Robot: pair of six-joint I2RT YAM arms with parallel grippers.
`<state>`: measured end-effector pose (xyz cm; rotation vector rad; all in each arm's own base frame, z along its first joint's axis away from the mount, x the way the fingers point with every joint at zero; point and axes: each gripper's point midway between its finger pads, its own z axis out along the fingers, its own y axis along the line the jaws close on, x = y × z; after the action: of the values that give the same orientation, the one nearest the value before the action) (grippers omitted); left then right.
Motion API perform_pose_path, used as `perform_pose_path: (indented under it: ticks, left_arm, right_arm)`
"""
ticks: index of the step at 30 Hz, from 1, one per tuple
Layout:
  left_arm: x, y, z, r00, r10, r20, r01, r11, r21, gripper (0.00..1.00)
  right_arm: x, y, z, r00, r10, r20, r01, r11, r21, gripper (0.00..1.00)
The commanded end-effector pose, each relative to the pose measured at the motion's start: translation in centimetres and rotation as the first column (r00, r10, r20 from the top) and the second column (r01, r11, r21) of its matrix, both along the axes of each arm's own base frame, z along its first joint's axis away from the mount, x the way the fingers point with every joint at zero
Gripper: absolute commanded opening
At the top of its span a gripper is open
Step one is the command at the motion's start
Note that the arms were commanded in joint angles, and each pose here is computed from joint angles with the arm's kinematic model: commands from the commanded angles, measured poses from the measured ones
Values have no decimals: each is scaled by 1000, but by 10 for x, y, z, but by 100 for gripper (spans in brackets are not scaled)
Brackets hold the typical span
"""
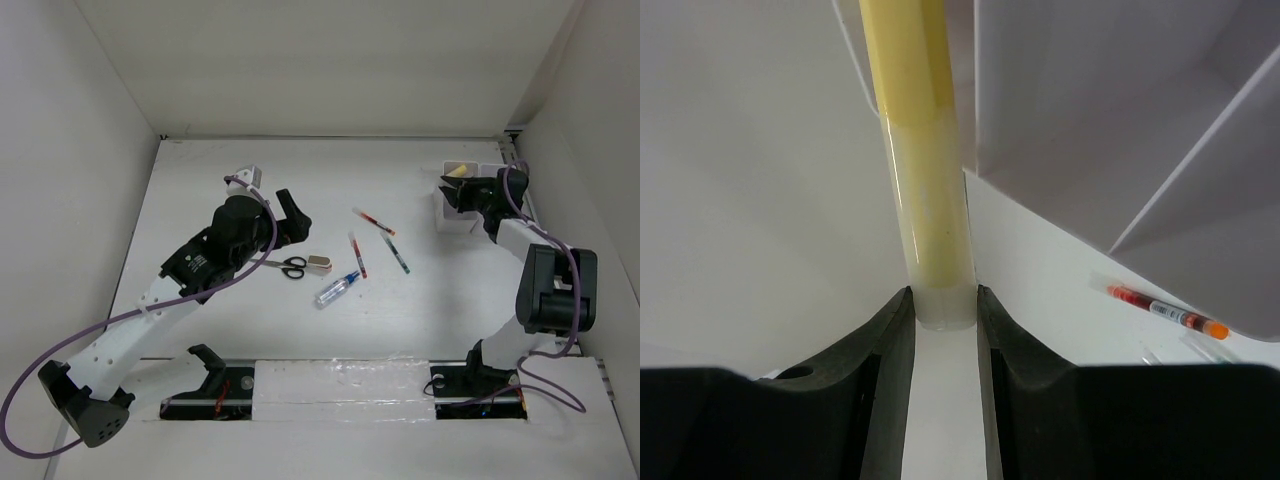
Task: Sort the stationery into containers
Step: Place the pen in the storage box.
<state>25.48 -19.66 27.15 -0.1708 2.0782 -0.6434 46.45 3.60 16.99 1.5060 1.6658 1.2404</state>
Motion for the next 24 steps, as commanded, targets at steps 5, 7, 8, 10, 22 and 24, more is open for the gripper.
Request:
perform_pose_path:
  ticks: [5,7,8,10,22,24]
  left_arm:
    - [1,4,12,999,10,41,-10,1000,4,100]
    - [2,6,12,999,18,43,-18,1000,7,100]
    - [2,6,12,999,18,43,-18,1000,7,100]
    - [2,6,12,999,18,43,-18,1000,7,100]
    - [2,6,12,999,18,43,-18,1000,7,100]
    - [2,6,12,999,18,43,-18,1000,7,100]
  right_arm:
    - [13,1,17,1000,-15,22,14,1000,11,0]
    - [13,0,14,1000,-23,9,23,1000,8,0]
    - [14,0,18,1000,-27,16,26,1000,15,0]
    - [16,0,22,999,-27,25,26,1000,14,0]
    - [22,2,21,1000,-21,8,21,999,47,8]
    - [23,1,17,1000,-25,-4,26,998,58,9]
